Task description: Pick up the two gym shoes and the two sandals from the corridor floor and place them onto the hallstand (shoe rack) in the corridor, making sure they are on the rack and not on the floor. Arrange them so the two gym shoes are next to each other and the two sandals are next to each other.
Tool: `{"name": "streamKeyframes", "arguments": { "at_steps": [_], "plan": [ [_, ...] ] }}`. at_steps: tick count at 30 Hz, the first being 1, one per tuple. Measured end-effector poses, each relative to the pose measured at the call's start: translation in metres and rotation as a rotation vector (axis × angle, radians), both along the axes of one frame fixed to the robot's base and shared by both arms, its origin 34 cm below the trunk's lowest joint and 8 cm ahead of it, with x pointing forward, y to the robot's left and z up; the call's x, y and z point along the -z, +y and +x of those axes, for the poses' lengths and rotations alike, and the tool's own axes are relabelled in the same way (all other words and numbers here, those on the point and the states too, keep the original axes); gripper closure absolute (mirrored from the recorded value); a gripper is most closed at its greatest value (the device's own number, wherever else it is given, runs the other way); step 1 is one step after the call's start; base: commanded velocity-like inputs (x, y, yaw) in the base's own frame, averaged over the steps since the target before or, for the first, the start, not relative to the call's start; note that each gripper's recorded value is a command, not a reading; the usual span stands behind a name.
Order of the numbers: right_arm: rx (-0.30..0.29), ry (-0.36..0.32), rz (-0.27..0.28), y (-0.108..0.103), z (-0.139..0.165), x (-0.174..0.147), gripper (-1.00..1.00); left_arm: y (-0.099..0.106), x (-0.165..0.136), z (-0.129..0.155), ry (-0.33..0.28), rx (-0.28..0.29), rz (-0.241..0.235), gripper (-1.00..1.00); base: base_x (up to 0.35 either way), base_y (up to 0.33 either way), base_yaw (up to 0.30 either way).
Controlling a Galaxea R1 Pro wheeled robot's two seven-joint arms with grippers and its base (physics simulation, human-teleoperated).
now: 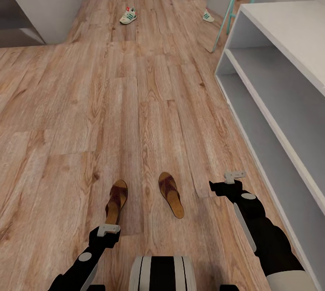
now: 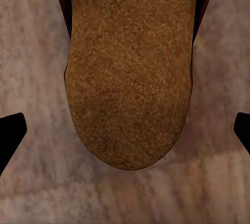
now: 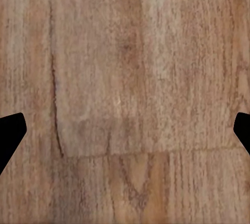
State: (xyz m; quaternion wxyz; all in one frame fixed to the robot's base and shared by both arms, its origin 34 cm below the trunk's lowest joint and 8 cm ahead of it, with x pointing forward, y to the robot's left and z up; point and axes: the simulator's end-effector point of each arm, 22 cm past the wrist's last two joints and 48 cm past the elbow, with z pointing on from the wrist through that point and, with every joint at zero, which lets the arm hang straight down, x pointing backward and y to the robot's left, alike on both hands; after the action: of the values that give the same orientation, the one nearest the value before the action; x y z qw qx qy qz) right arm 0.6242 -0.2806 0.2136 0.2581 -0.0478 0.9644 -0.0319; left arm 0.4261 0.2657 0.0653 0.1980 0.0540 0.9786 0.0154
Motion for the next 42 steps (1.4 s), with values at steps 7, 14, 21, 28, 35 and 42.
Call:
{"name": "streamKeyframes", "arguments": {
  "at_steps": [7,14,21,28,35,42],
  "plan": [
    [0.0,0.0,0.0,0.0,0.0,0.0,-1.0,-0.001,-0.002,0.004,-0.031,0.002,-0.004,-1.0,0.0,0.0,0.0],
    [0.0,0.008,0.0,0.0,-0.002,0.005,-1.0,-0.004,-0.005,0.009,-0.082,0.005,-0.012,-1.0,0.0,0.0,0.0],
    [0.0,0.04,0.0,0.0,-0.012,0.022,-1.0,-0.003,0.005,-0.002,-0.066,0.006,-0.013,-1.0,0.0,0.0,0.0],
    [0.0,0.057,-0.001,0.0,-0.017,0.032,-1.0,-0.002,0.011,-0.009,-0.053,0.006,-0.013,-1.0,0.0,0.0,0.0],
    [0.001,0.06,-0.001,0.0,-0.019,0.034,-1.0,-0.003,0.012,-0.011,-0.049,0.007,-0.015,-1.0,0.0,0.0,0.0],
    [0.001,0.061,-0.001,0.0,-0.019,0.034,-1.0,-0.003,0.012,-0.012,-0.047,0.007,-0.014,-1.0,0.0,0.0,0.0]
  ]
}}
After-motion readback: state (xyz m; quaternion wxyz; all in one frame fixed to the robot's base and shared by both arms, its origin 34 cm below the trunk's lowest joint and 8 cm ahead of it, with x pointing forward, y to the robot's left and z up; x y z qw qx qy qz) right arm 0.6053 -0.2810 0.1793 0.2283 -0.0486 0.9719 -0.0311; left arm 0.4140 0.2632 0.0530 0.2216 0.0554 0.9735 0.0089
